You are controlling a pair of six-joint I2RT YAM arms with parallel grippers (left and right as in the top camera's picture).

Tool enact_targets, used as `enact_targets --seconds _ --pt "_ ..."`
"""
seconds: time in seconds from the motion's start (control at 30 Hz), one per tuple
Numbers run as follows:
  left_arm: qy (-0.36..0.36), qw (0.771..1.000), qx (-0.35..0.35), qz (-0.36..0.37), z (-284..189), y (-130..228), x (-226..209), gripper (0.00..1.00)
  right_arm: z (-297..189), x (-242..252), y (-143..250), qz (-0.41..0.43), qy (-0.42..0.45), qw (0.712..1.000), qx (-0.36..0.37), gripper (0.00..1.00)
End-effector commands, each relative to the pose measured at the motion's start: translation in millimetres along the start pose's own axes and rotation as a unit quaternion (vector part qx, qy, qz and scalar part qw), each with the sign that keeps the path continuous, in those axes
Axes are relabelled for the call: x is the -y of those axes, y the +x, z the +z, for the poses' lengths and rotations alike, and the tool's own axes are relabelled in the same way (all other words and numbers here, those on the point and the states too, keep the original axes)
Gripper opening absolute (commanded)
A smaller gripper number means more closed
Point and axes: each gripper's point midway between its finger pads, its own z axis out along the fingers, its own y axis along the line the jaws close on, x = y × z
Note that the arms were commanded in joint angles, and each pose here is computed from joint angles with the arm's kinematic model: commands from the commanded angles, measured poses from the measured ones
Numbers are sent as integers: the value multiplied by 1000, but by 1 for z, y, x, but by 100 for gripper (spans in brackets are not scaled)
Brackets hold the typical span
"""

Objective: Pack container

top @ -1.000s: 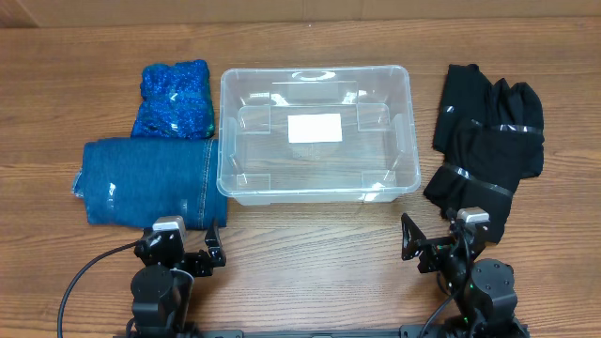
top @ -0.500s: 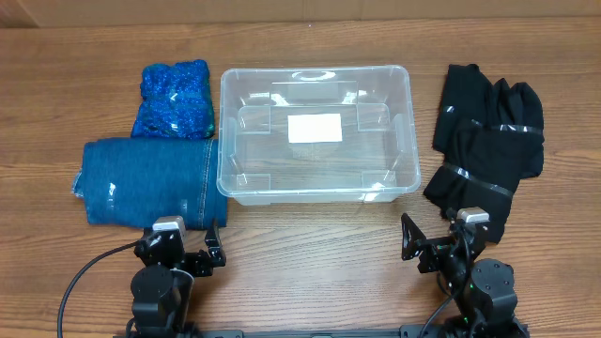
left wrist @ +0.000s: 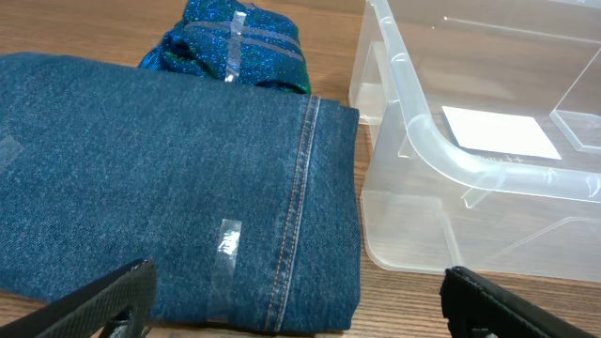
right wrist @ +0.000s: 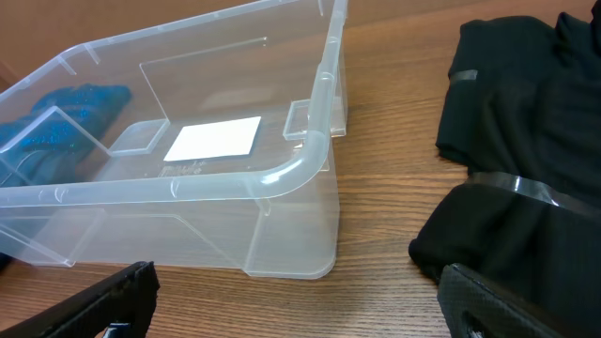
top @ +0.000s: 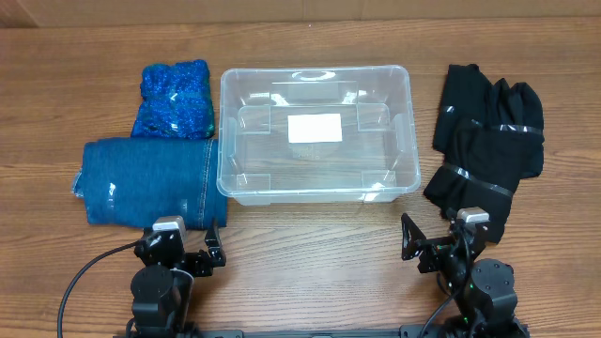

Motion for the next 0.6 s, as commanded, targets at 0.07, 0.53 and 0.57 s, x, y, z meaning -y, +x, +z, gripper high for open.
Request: enact_targets --seconds 0.07,0.53,0.57 --pt "3 1000 5 6 0 -1 0 100 1 1 3 0 1 1000 -1 100" --pt "9 999 -29 -13 -35 -100 21 100 1 1 3 0 1 1000 -1 100" --pt "7 999 -41 1 -32 -118 25 100 1 1 3 0 1 1000 -1 100"
